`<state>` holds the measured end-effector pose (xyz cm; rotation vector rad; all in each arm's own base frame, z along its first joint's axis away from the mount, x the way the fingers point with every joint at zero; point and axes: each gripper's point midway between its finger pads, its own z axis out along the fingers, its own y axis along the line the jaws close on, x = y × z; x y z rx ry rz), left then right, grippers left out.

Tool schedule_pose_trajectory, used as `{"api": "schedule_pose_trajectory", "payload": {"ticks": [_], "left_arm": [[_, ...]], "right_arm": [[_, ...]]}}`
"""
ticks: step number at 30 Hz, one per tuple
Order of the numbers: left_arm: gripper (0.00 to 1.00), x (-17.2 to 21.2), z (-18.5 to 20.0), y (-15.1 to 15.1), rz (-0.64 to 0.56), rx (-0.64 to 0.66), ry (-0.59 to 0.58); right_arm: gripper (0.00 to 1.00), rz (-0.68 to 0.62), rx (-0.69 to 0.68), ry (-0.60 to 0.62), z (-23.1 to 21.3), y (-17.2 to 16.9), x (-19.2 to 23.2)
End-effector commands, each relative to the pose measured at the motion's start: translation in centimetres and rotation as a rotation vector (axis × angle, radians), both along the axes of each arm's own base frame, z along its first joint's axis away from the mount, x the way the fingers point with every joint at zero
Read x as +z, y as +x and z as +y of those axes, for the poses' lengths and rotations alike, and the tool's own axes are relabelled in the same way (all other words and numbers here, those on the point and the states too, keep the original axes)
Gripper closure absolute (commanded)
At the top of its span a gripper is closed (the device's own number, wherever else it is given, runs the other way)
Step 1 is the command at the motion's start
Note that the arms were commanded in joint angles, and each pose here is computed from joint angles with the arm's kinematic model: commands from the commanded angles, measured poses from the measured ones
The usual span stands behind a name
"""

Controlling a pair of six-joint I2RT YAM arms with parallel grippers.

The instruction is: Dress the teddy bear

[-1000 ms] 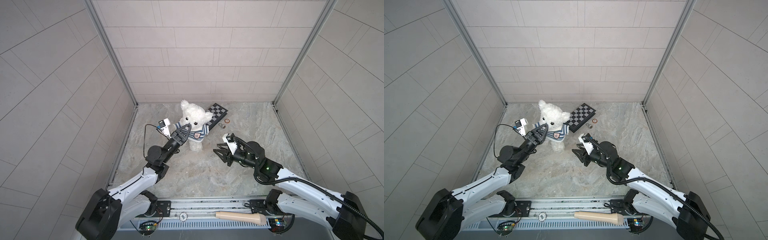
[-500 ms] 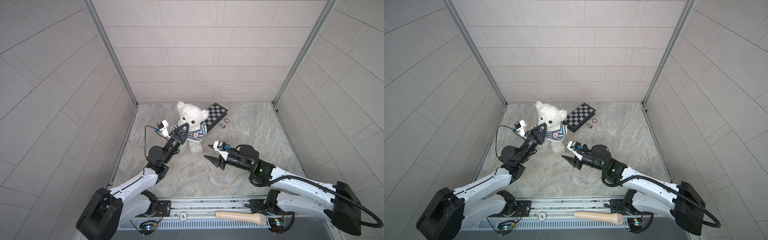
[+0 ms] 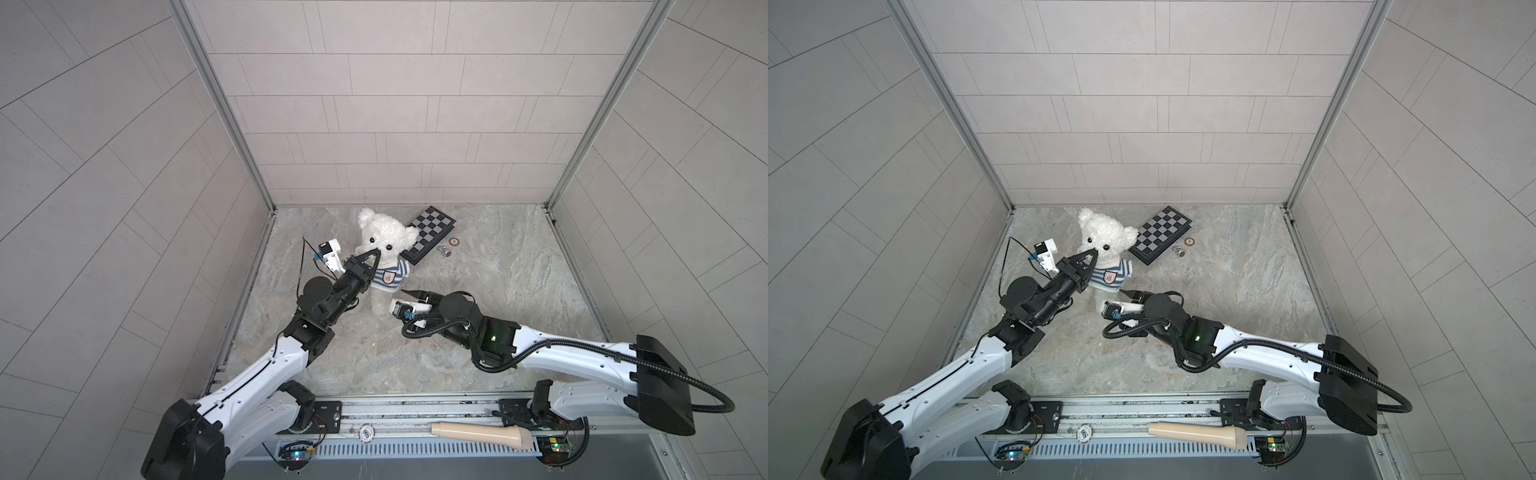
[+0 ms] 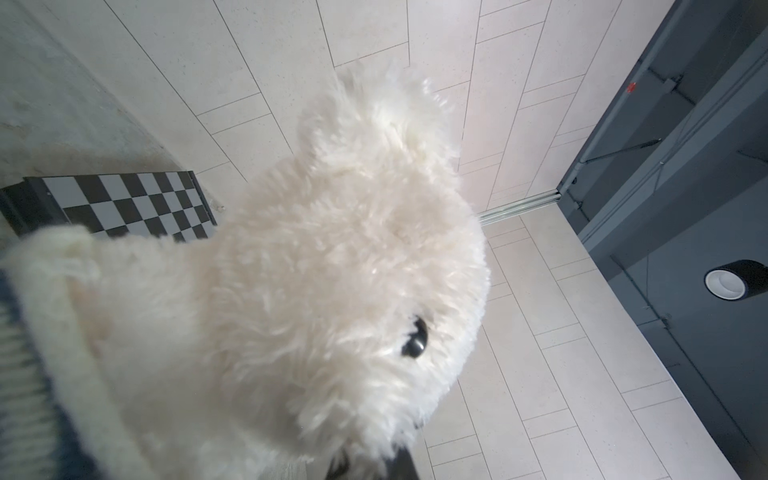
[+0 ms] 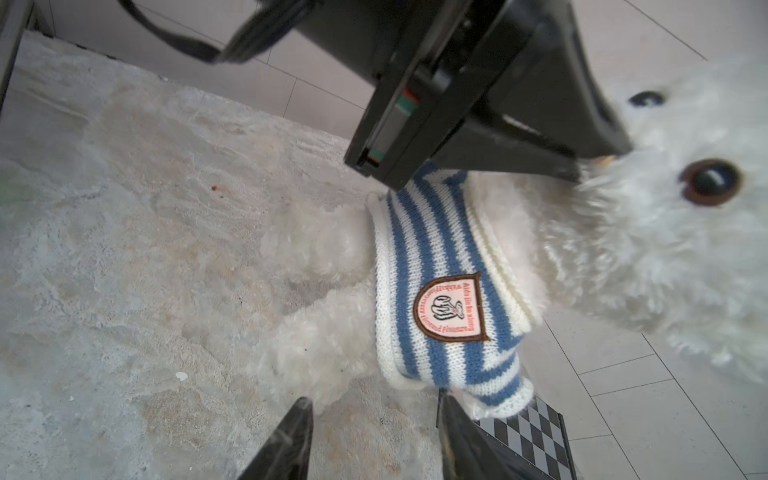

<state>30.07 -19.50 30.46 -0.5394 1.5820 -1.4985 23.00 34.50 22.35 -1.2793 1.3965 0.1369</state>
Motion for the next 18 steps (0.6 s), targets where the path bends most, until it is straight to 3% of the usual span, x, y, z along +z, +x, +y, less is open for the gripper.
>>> {"api": "schedule_pose_trajectory", "payload": {"ticks": [1,11,18], "left_arm": [[1.0,1.3,0.4,-0.1,-0.01,0.031,0.021],[1.0,0.6,0.8,-0.1,0.059,0.069,-0.015],[1.0,0.5,1.5,-0.2,0.092,0.102,-0.036]], "right_arm": [[0.51,-0.068,-0.009,-0.031,0.7,0.6,0.9],[0.6,-0.115,-0.017,-0.051,2.8,1.7,-0.6],[0.61,-0.158,-0.014,-0.097,3.4,2.0,-1.6]]}}
